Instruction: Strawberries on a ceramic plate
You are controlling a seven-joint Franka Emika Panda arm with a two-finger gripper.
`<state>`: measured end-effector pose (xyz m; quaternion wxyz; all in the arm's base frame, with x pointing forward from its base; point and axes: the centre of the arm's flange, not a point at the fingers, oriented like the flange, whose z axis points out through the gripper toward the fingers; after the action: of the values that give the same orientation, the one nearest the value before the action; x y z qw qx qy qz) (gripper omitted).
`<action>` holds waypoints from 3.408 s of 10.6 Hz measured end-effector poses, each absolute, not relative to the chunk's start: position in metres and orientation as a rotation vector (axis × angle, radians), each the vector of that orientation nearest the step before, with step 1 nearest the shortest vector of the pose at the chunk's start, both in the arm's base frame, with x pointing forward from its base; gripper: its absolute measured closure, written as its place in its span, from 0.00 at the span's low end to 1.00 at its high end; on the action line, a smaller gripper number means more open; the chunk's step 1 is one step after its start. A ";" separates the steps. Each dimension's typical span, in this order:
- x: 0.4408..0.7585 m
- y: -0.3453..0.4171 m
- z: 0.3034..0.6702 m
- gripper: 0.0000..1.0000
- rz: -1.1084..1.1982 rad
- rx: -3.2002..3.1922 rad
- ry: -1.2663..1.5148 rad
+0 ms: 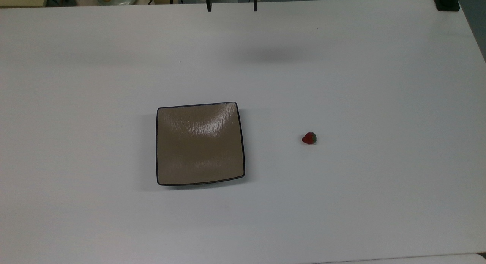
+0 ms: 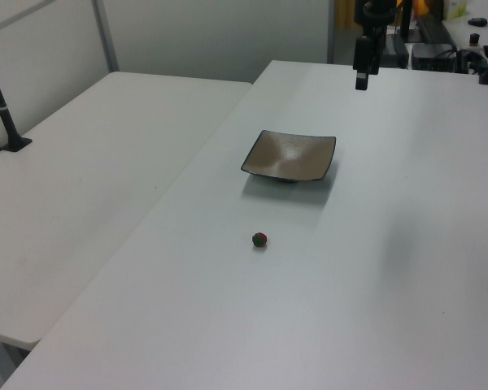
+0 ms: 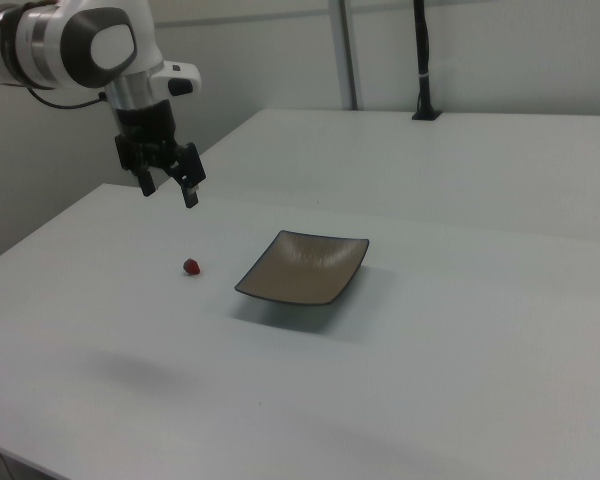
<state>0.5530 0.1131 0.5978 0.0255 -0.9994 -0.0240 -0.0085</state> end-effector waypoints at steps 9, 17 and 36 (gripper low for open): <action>0.561 0.099 0.599 0.00 -0.069 -3.087 -0.031; 0.562 0.094 0.600 0.00 -0.074 -3.086 -0.018; 0.619 0.212 0.518 0.00 -0.154 -3.074 -0.137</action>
<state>0.6192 0.2116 0.5177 0.0304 -0.9973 -0.0446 -0.0498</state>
